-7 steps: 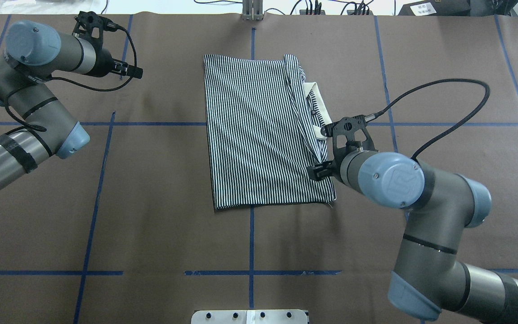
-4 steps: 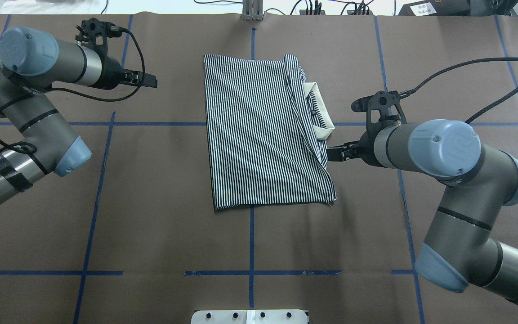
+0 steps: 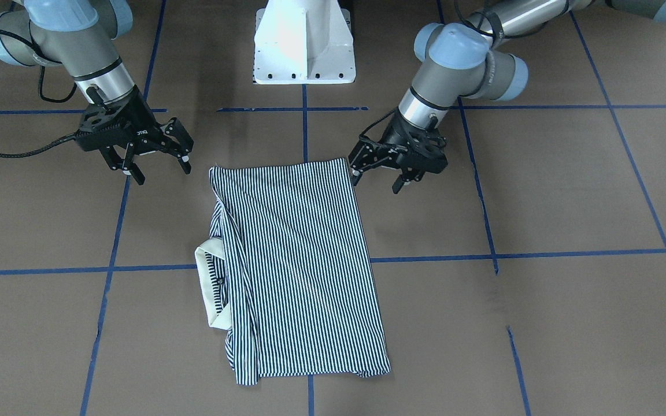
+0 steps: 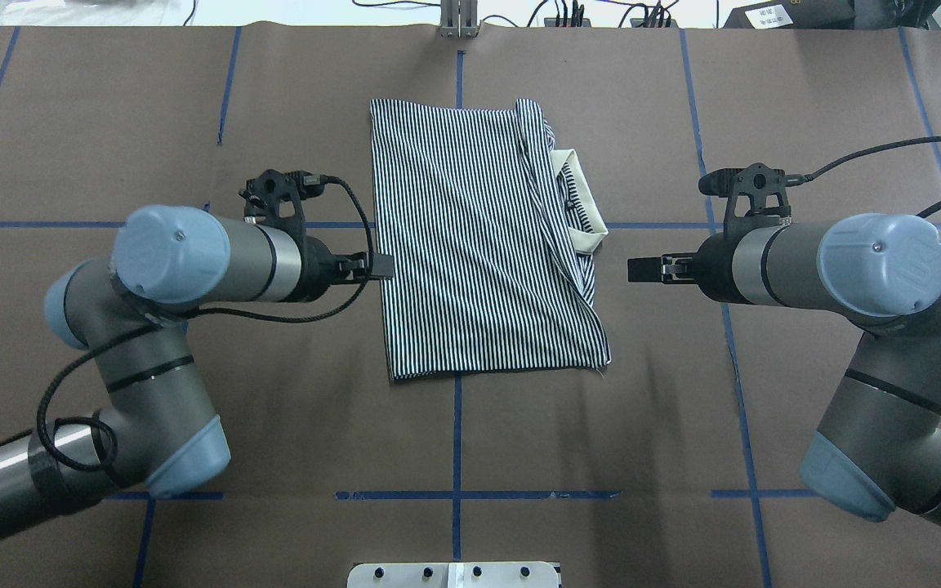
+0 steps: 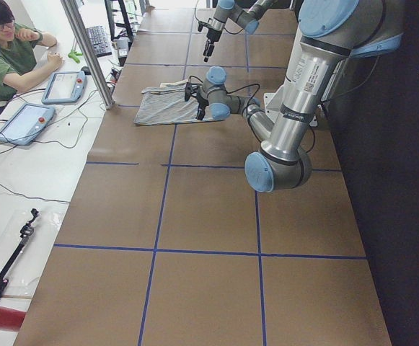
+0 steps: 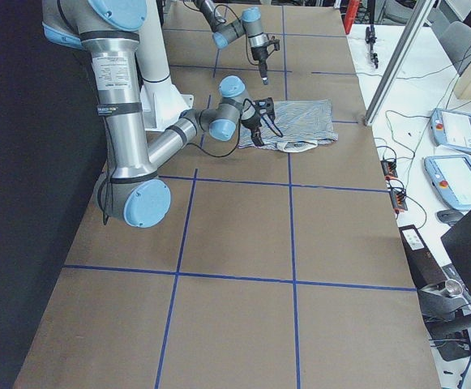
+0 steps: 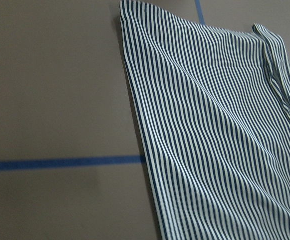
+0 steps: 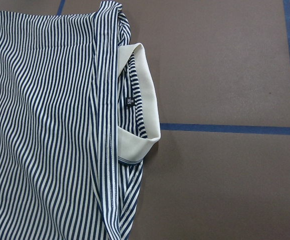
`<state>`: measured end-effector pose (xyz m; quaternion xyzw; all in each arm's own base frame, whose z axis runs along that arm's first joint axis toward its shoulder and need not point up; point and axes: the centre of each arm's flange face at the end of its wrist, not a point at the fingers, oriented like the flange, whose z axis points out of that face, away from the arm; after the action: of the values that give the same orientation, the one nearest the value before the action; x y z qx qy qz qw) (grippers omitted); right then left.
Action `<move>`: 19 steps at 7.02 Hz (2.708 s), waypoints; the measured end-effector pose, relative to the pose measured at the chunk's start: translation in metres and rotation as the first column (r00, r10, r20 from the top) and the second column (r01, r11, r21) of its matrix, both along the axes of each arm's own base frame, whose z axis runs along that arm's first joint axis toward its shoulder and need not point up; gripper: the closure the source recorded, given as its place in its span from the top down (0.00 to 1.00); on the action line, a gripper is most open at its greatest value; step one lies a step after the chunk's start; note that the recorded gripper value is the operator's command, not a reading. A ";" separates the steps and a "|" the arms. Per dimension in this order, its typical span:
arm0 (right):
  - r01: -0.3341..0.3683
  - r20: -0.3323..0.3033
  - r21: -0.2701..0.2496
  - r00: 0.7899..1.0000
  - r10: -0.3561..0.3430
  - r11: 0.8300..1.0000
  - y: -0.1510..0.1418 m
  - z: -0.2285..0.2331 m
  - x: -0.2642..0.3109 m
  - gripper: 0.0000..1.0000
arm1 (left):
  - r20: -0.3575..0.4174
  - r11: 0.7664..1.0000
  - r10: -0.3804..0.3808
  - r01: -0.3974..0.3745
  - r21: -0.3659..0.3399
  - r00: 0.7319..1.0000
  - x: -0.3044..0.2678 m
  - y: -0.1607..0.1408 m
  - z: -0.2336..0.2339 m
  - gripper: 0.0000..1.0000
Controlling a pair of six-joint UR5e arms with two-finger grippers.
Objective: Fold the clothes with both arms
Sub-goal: 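Lower the left gripper to the shirt's edge nearest the robot while the right gripper waits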
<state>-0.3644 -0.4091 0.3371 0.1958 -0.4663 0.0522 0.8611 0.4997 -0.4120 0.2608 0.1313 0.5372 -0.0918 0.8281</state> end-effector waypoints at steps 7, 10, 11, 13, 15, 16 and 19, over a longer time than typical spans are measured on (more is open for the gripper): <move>-0.020 0.019 -0.029 1.000 0.021 0.999 -0.001 -0.001 0.001 1.00 | -0.010 0.958 -0.084 0.078 -0.277 0.996 0.071 0.078 0.014 0.53; -0.020 0.019 -0.030 1.000 0.021 0.999 0.000 0.000 0.001 1.00 | -0.010 0.957 -0.085 0.079 -0.279 0.996 0.074 0.077 0.013 0.52; -0.020 0.018 -0.031 1.000 0.021 0.999 0.000 0.000 0.001 1.00 | -0.009 0.957 -0.085 0.079 -0.279 0.996 0.075 0.077 0.012 0.52; -0.020 0.017 -0.031 1.000 0.021 0.999 0.000 0.001 0.001 1.00 | -0.008 0.957 -0.085 0.080 -0.280 0.996 0.077 0.076 0.012 0.51; -0.020 0.016 -0.032 1.000 0.021 0.999 0.000 0.001 0.001 1.00 | -0.002 0.956 -0.085 0.081 -0.280 0.996 0.078 0.076 0.015 0.50; -0.020 0.016 -0.032 1.000 0.020 0.999 0.000 0.001 0.001 1.00 | -0.003 0.957 -0.085 0.081 -0.280 0.996 0.079 0.075 0.014 0.42; -0.020 0.017 -0.032 1.000 0.021 0.999 0.000 0.001 0.001 1.00 | -0.004 0.957 -0.092 0.087 -0.275 0.996 0.079 0.074 0.012 0.00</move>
<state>-0.3631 -0.4095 0.3380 0.1866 -0.4708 0.0701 0.8594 0.5791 -0.3377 0.2732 0.0386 0.5195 -0.2038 0.8289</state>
